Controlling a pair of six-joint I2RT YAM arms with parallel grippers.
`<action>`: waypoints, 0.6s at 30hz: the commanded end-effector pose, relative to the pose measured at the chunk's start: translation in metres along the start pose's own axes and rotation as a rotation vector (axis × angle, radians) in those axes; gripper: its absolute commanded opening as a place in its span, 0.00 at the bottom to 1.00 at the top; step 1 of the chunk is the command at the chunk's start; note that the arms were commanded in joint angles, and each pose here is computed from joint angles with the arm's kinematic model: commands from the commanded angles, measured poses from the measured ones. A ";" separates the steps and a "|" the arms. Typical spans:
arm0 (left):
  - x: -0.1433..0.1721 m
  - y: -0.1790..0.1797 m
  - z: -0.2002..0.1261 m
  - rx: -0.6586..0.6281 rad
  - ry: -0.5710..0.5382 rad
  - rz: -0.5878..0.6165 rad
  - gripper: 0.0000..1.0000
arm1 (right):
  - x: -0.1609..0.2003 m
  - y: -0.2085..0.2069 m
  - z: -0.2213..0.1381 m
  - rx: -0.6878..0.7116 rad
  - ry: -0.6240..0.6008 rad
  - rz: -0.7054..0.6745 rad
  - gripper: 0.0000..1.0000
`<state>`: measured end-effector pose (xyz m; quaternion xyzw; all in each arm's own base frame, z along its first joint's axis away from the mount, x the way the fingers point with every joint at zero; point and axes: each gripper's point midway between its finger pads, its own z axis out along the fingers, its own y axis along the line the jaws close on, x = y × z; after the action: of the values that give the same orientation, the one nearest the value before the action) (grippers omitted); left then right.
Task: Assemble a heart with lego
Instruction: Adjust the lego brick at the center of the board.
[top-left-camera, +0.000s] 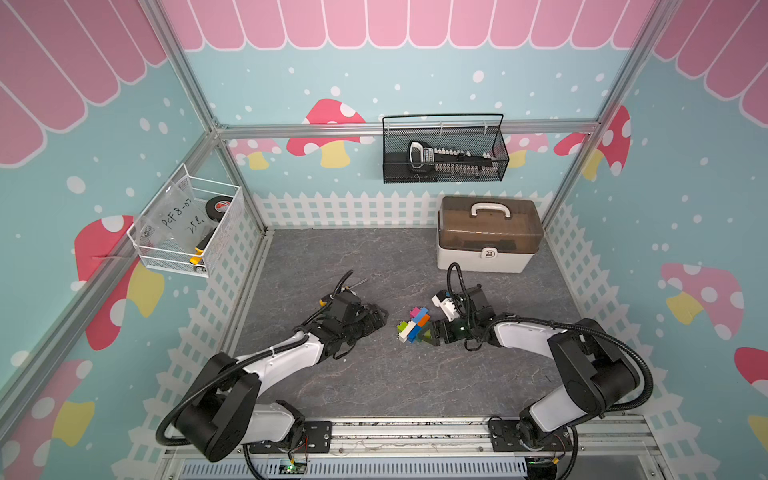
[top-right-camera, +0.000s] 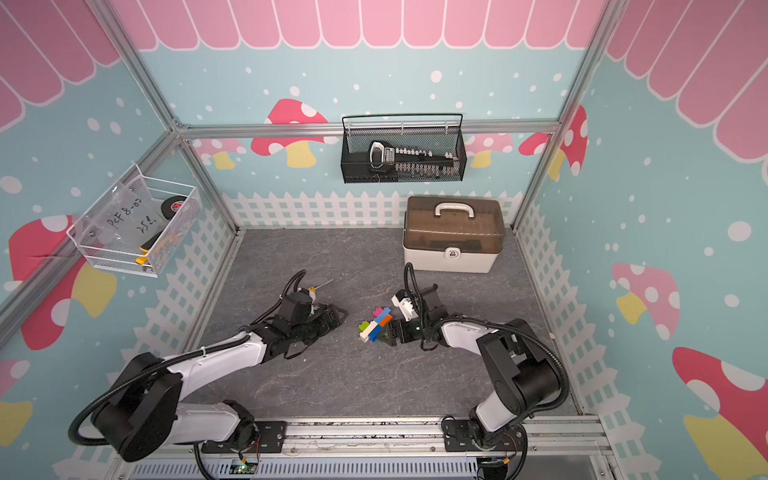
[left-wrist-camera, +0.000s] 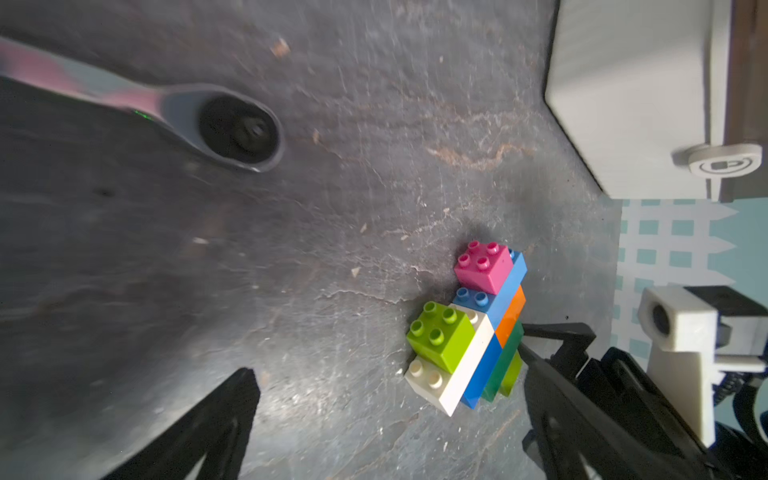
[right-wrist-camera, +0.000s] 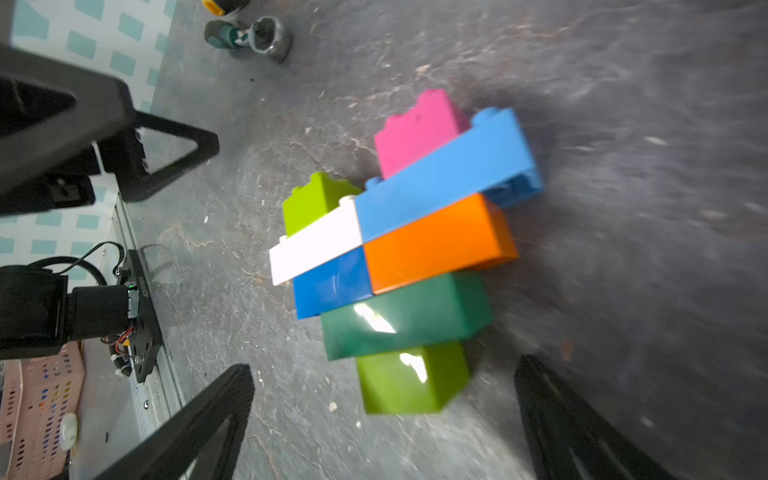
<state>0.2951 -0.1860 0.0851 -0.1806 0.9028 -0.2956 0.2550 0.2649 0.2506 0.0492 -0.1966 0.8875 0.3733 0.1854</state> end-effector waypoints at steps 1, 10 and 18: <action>-0.017 0.039 -0.023 -0.192 -0.053 0.087 0.99 | -0.003 0.018 0.009 -0.035 0.000 -0.034 0.96; -0.052 0.062 -0.055 -0.277 -0.152 0.120 0.99 | 0.033 0.060 0.023 -0.065 0.080 -0.055 0.96; -0.104 0.070 -0.084 -0.431 -0.318 0.303 0.99 | 0.005 0.008 -0.049 0.396 -0.045 -0.181 0.98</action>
<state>0.3032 -0.0732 0.1075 -0.1679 0.9220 -0.1031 0.3332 0.2209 0.2757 0.0694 -0.2392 0.8951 0.3163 0.2037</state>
